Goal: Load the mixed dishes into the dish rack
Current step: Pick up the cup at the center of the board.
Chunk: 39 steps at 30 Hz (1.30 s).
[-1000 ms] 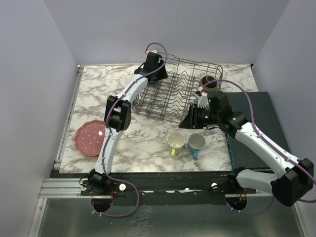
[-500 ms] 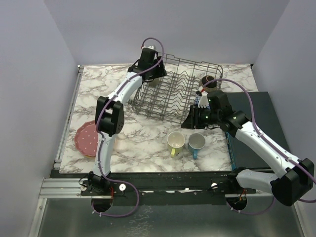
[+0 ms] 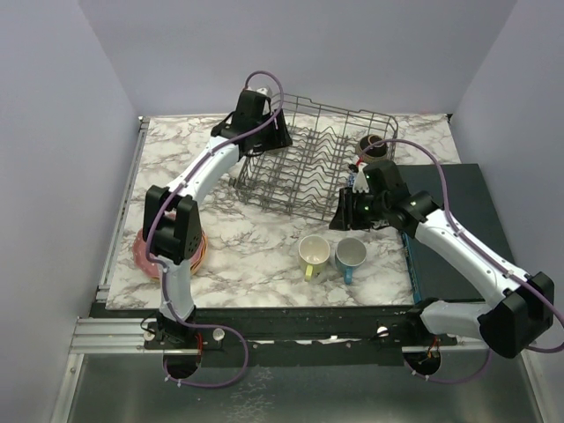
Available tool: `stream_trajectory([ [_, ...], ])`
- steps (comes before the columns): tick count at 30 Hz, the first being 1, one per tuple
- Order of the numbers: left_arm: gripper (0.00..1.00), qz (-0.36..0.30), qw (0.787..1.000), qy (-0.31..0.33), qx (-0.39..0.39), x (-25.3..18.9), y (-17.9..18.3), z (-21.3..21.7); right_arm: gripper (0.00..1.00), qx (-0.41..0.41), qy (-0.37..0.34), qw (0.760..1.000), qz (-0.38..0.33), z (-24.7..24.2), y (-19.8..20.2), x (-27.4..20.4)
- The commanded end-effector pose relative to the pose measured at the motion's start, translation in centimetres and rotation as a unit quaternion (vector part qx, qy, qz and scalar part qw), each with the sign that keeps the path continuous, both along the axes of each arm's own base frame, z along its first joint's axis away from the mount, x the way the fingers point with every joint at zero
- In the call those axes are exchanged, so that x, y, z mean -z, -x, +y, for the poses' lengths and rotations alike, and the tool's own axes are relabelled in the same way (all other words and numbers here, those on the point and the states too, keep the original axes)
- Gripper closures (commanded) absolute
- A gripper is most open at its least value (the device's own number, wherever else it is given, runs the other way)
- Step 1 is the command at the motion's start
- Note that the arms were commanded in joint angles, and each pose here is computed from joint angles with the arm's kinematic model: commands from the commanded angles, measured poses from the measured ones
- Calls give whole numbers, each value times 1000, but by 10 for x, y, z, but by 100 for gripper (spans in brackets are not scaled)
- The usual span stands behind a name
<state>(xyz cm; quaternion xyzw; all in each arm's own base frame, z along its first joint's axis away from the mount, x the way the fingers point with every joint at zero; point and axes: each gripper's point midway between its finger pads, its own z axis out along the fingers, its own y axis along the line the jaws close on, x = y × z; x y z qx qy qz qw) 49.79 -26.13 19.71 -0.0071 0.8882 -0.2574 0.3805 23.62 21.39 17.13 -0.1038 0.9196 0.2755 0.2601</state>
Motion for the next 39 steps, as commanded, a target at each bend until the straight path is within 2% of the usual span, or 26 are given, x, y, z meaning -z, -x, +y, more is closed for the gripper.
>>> stream_trajectory([
  [1, 36, 0, 999, 1, 40, -21, 37, 2, 58, 2, 36, 999, -11, -1, -8, -3],
  [6, 36, 10, 998, -1, 62, -24, 70, 11, 58, -15, 50, 999, -1, 18, -3, 5],
  [11, 35, 22, 997, 4, 76, -21, 102, 19, 57, -25, 99, 995, -4, 29, 2, 15],
  [23, 34, 18, 995, 8, 98, -30, 163, 39, 56, -3, 189, 982, -21, 16, 0, 24],
  [32, 33, 55, 991, 38, 112, -15, 203, 42, 55, -15, 206, 978, -14, 14, 1, 32],
  [39, 33, 68, 989, 55, 116, -12, 223, 45, 55, -27, 186, 982, -4, 25, 5, 34],
])
